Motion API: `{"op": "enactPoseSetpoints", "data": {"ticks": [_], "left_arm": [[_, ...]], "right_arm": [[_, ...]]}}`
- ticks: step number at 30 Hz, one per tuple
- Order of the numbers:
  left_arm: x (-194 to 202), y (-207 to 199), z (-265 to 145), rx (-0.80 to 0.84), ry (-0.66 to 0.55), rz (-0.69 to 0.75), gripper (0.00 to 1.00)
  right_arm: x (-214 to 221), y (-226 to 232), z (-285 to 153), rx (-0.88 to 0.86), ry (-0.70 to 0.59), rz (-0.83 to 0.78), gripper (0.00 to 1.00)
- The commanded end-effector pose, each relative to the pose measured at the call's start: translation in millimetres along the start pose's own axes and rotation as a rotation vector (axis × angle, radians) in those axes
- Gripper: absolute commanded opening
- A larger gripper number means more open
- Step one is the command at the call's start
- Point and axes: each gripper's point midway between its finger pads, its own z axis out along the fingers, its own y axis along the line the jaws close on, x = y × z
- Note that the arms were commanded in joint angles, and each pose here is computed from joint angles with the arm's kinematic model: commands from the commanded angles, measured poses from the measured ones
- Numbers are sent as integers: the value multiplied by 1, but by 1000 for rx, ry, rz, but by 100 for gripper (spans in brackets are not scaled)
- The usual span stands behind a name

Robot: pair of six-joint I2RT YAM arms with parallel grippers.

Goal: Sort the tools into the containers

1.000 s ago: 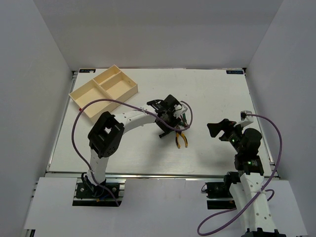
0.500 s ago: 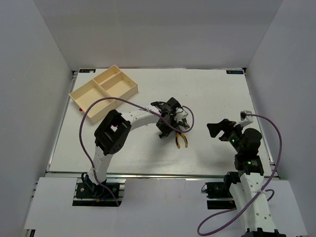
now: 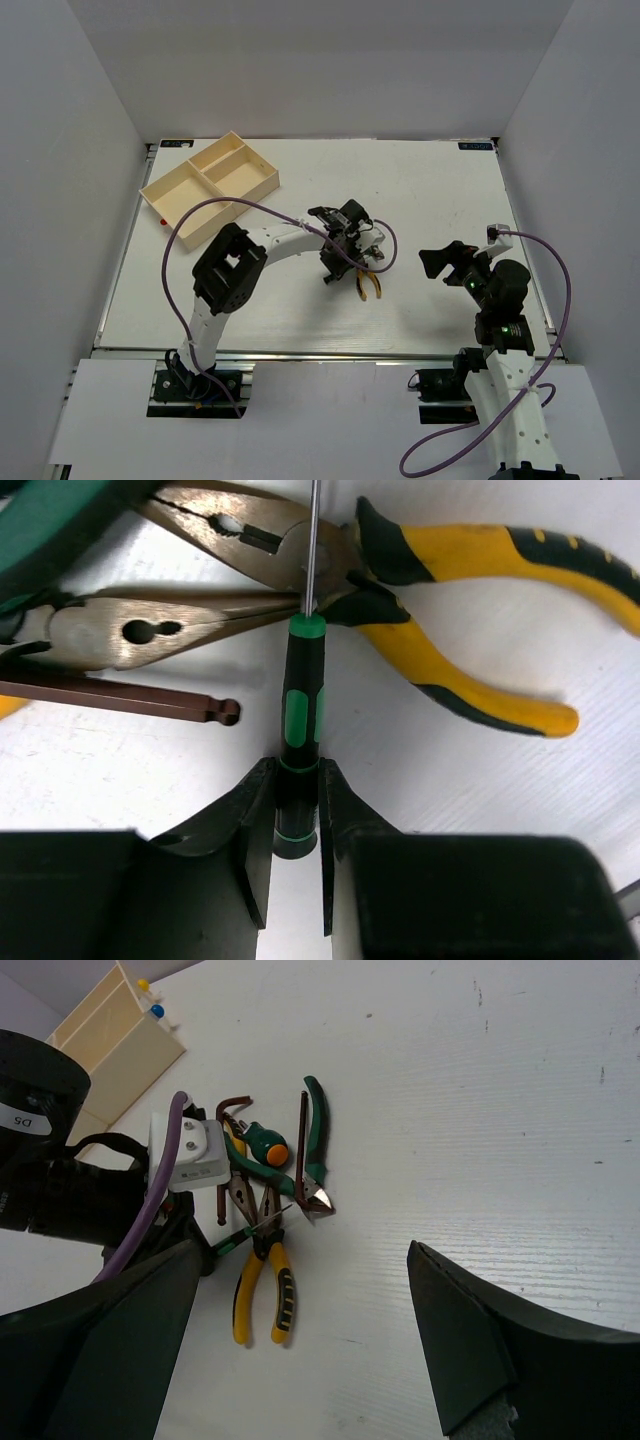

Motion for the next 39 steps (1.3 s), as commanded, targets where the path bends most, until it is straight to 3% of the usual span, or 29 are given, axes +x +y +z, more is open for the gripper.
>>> {"op": "enactPoseSetpoints", "data": {"ticks": [1,7,14,20,26,39], "left_arm": [[-4,-25,-16,71,-10,46,0],[-20,-15,-53,-7,-97,47,0],[-20,28,-97,-220,-179,13,0],[-30,56,-147,-339,-331,-38,0],[-41,126,-203,-557,-460,-103,0],[-51,257,-264,-791,-494,-144,0]], "right_arm": [[-5,4,1,-22,-21,-20,89],[-7,4,1,-21,-23,-23,89],[-6,4,1,-19,-14,-21,89],[-2,1,4,-1,19,-10,89],[12,5,8,-39,111,19,89],[37,14,10,-76,226,19,89]]}}
